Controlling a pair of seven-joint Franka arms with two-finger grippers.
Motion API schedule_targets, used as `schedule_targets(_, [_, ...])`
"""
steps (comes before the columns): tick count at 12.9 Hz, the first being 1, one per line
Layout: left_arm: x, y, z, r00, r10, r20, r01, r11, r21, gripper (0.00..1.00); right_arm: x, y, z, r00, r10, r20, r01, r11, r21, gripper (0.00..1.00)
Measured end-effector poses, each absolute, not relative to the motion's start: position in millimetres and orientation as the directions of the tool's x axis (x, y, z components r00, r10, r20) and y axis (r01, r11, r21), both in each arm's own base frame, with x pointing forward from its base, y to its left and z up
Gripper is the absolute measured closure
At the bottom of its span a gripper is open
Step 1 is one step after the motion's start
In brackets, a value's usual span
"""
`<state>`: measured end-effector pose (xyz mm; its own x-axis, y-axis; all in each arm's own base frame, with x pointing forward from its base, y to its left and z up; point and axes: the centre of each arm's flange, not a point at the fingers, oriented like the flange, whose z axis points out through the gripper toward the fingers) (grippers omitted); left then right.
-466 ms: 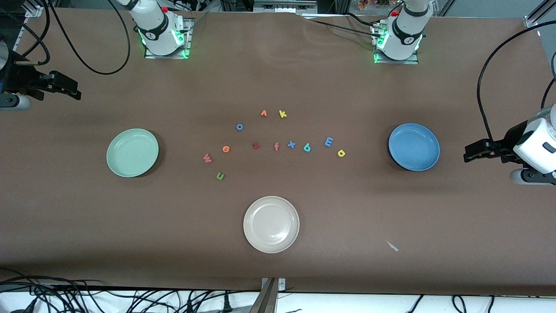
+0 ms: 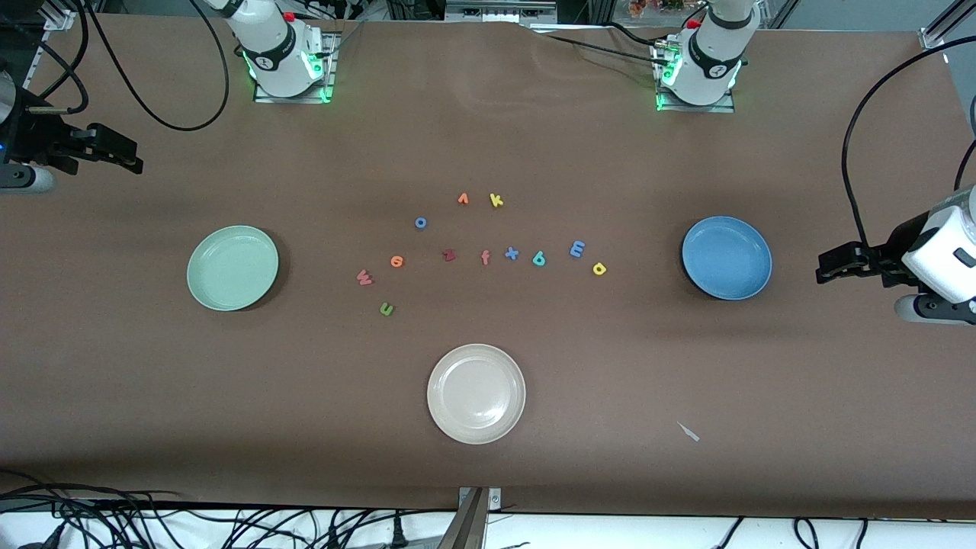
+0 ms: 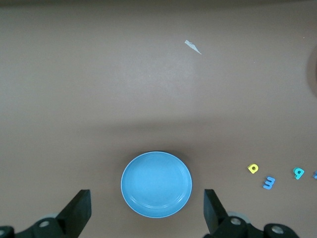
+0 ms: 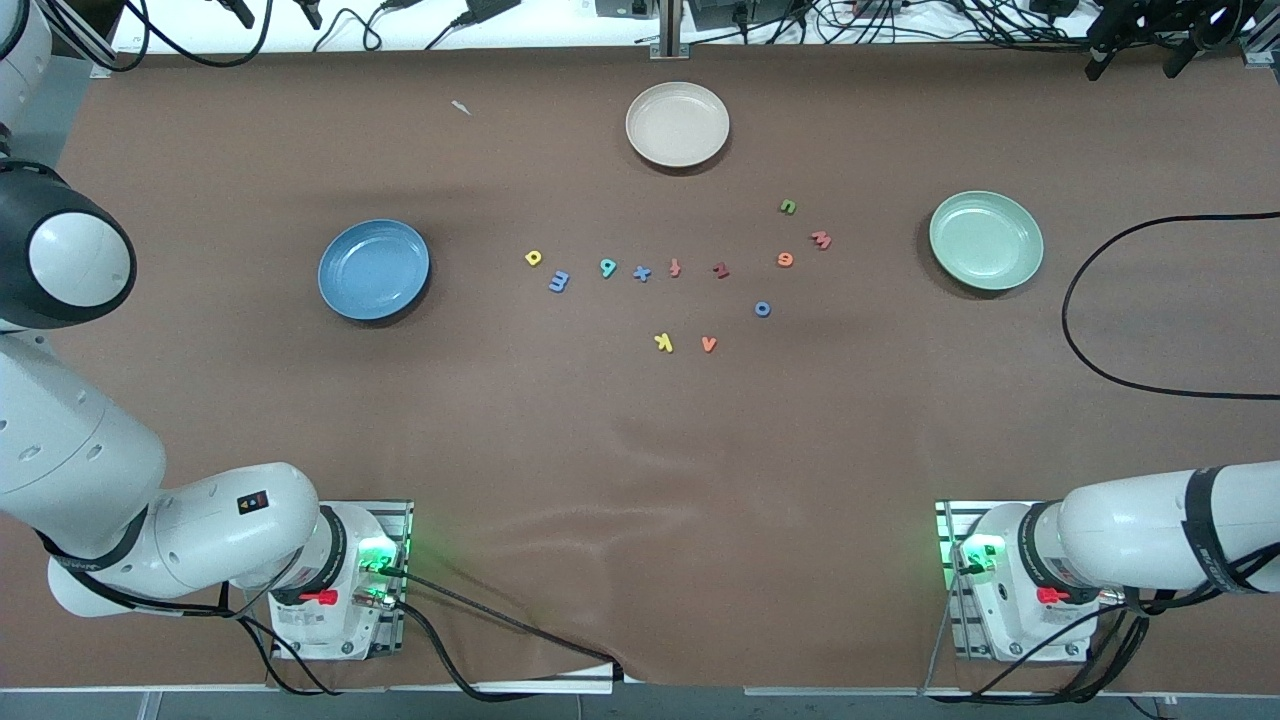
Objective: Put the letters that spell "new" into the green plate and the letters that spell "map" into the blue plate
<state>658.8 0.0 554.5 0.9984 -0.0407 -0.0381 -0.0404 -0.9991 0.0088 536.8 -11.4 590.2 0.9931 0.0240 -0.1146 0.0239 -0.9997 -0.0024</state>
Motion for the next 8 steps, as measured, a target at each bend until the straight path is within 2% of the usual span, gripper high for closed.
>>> schedule_targets(8, [658.4,-0.3,551.0,0.998,-0.047,-0.046,-0.047,-0.999,0.009,0.0,536.8,-11.4,590.0,0.993,0.024,-0.116,0.024,-1.0,-0.002,0.0])
